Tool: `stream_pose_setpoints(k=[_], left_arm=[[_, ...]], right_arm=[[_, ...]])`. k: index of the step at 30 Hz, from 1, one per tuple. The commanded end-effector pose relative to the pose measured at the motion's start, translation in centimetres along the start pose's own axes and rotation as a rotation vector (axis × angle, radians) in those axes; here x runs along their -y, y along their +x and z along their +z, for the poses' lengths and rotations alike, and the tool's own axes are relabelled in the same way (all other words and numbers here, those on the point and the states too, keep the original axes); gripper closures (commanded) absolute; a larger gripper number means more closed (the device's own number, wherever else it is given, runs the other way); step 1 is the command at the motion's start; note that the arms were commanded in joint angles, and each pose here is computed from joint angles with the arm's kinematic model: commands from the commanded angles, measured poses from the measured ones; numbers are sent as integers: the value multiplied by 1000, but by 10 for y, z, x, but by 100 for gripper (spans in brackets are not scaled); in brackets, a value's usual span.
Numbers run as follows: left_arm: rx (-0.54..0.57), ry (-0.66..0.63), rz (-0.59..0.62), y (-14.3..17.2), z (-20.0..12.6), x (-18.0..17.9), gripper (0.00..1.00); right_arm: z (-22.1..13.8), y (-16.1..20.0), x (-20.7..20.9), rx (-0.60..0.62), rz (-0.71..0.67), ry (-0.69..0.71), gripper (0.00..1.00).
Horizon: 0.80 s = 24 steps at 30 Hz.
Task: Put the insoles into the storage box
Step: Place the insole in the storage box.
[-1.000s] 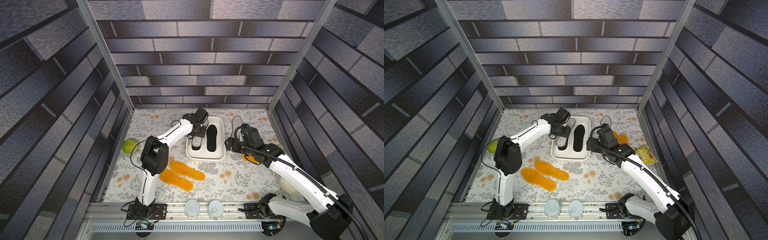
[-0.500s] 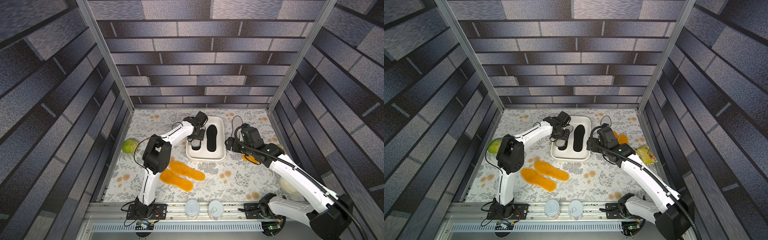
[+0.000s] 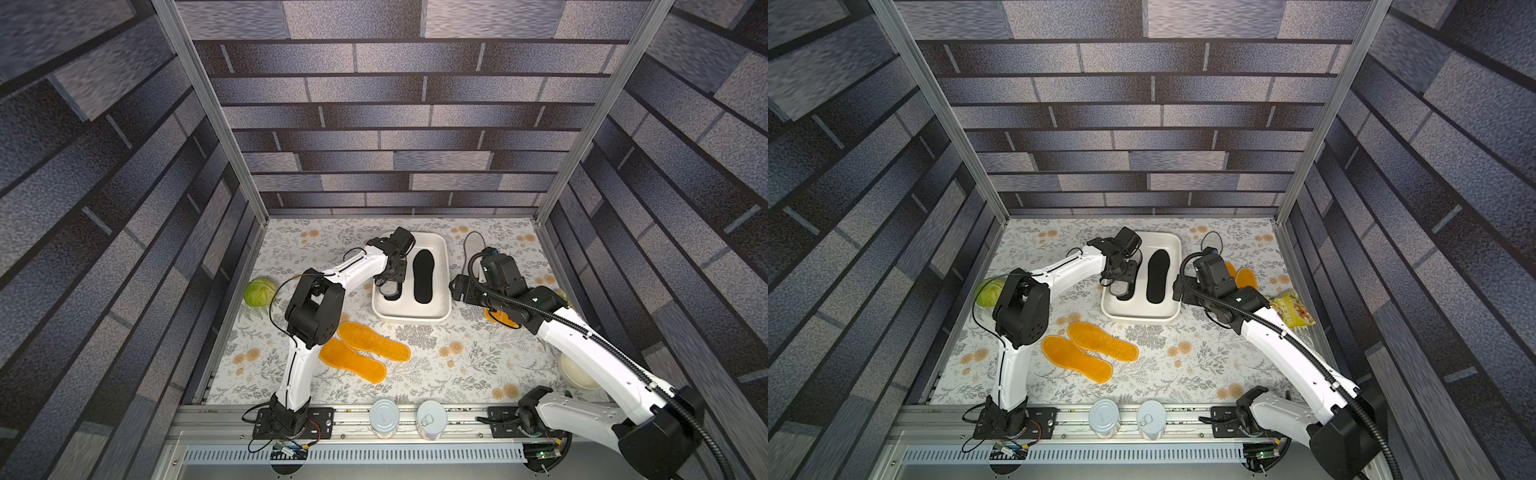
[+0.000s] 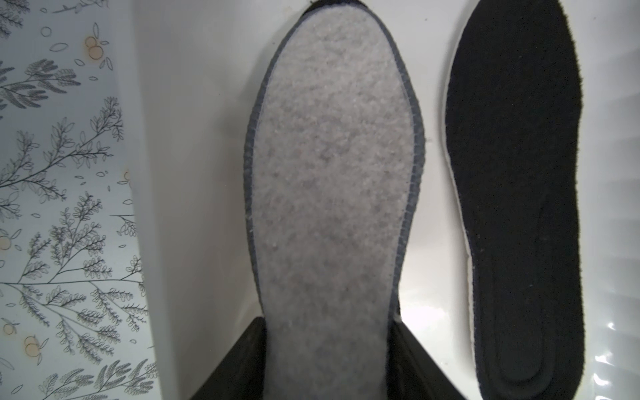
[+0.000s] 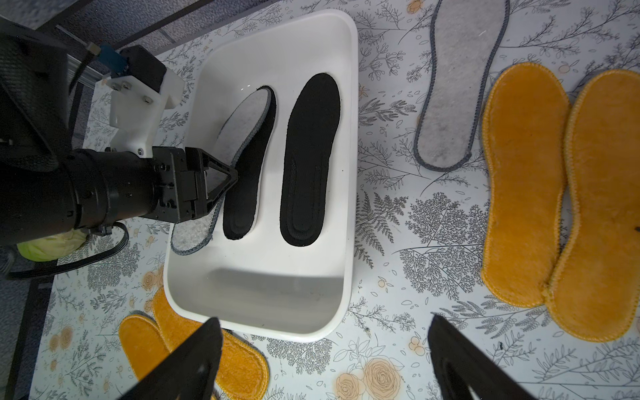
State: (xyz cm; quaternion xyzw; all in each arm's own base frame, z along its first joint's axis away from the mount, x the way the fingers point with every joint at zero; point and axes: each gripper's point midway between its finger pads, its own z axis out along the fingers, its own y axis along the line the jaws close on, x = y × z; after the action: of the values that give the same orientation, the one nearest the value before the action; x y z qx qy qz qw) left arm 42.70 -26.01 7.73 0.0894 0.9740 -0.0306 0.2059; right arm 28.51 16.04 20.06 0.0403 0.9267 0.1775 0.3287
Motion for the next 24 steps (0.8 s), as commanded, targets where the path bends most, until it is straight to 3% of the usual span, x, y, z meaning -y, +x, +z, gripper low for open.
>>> stream_pose_setpoints(k=[1,24], left_arm=[[14,-16,-26,0,-1,0,43],[-27,-12,-33,10,15,5,40]], right_arm=[[2,4,4,-14,18,8,6],[1,5,6,-16,18,13,6]])
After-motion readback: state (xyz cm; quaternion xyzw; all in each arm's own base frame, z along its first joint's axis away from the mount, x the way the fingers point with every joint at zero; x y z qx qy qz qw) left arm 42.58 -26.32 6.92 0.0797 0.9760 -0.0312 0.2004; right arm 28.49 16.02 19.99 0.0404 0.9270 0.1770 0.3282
